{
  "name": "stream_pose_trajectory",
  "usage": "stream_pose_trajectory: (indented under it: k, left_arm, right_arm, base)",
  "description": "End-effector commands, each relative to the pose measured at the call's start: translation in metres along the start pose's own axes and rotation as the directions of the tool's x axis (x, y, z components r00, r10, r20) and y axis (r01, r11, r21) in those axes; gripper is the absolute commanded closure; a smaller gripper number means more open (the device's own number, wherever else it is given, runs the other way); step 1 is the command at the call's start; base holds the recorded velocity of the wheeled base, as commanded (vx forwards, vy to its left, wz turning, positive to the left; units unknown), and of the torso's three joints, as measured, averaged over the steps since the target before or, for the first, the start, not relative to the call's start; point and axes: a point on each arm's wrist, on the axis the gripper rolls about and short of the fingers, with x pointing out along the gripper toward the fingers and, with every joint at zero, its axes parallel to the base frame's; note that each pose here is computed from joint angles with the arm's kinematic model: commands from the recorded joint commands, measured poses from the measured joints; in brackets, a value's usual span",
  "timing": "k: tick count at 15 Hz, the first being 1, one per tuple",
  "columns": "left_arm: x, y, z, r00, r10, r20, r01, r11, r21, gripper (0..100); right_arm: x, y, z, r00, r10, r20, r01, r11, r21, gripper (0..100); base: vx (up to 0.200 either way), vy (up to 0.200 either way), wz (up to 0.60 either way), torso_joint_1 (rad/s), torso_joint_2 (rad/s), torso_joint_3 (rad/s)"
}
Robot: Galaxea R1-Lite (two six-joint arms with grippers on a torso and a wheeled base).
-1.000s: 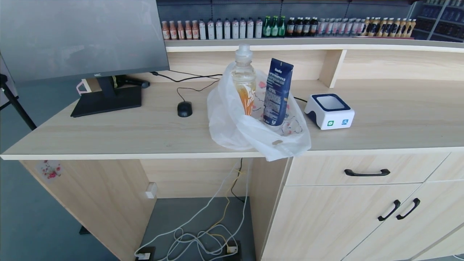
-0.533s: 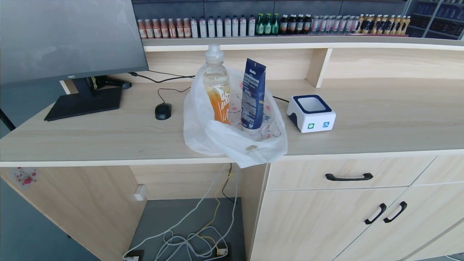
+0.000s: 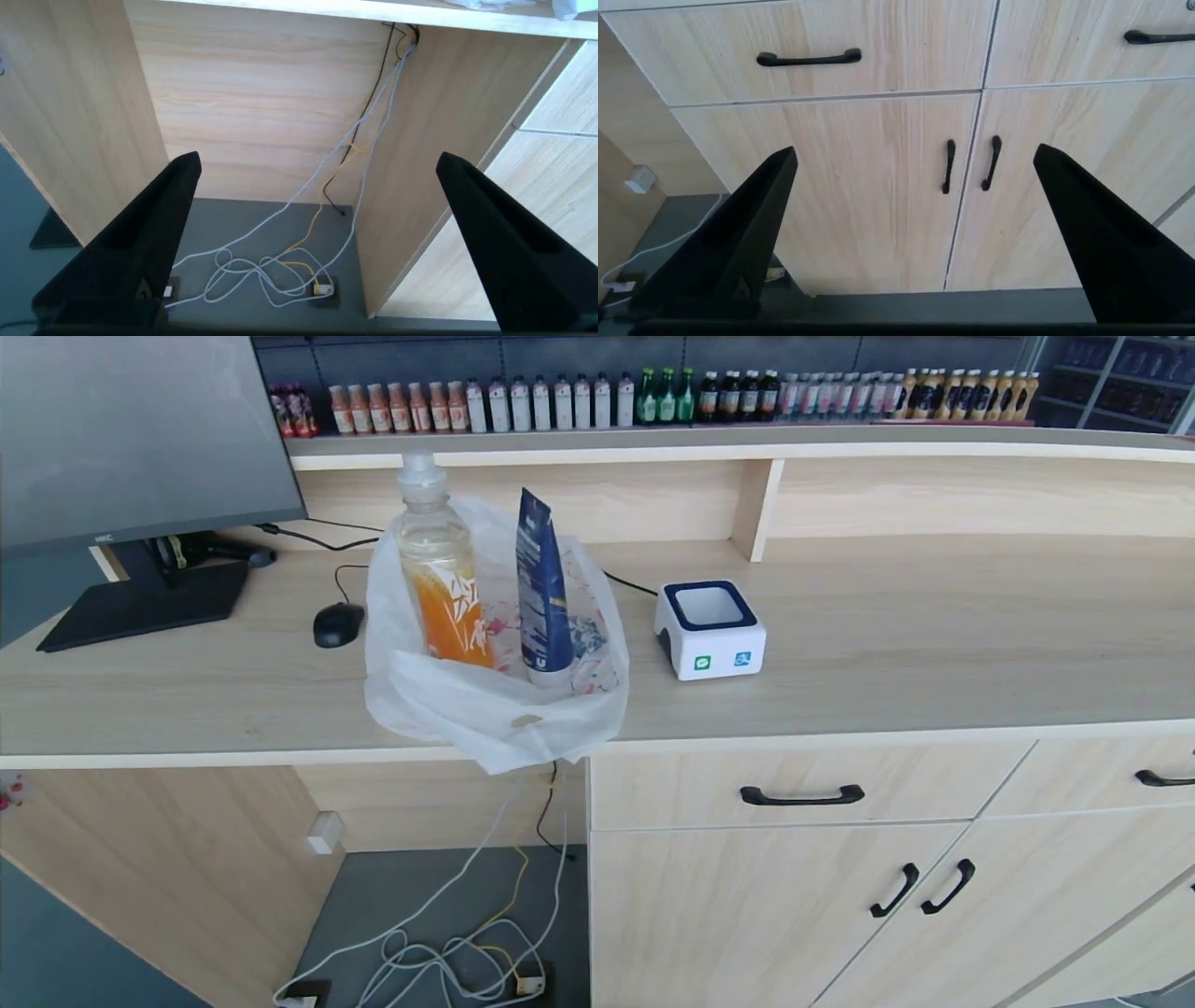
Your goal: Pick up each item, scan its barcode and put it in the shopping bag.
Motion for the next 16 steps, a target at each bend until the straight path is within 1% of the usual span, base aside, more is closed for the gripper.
stream_pose_trajectory:
  k: [1,6,13,16]
  left_arm:
    - [0.0000,0.0000,-0.0001,1.000,0.000,-0.001,0.000,1.000,0.000,0]
    - [0.0000,0.0000,0.0000,1.000,0.000,0.001,0.000,1.000,0.001,0]
    - [0.0000,0.0000,0.0000,1.000,0.000,0.001,0.000,1.000,0.006,0]
    - [0.0000,0.0000,0.0000,1.000,0.000,0.001,0.000,1.000,0.006,0]
  right_arm:
    - [0.0000,0.0000,0.0001,1.000,0.000,0.001,0.000,1.000,0.000,0]
    - [0.0000,0.0000,0.0001,1.000,0.000,0.001,0.000,1.000,0.001,0]
    - [0.0000,0.0000,0.0001,1.000,0.000,0.001,0.000,1.000,-0.005,0]
    - [0.0000,0.0000,0.0001,1.000,0.000,0.001,0.000,1.000,-0.003,0]
  base:
    - [0.000,-0.200,0.00,-0.002,0.00,0.002]
    - [0.000,-0.200,0.00,-0.001,0.00,0.005]
    - [0.000,0.000,0.00,0.000,0.00,0.000]
    - [0.200,0.000,0.00,0.001,0.00,0.002]
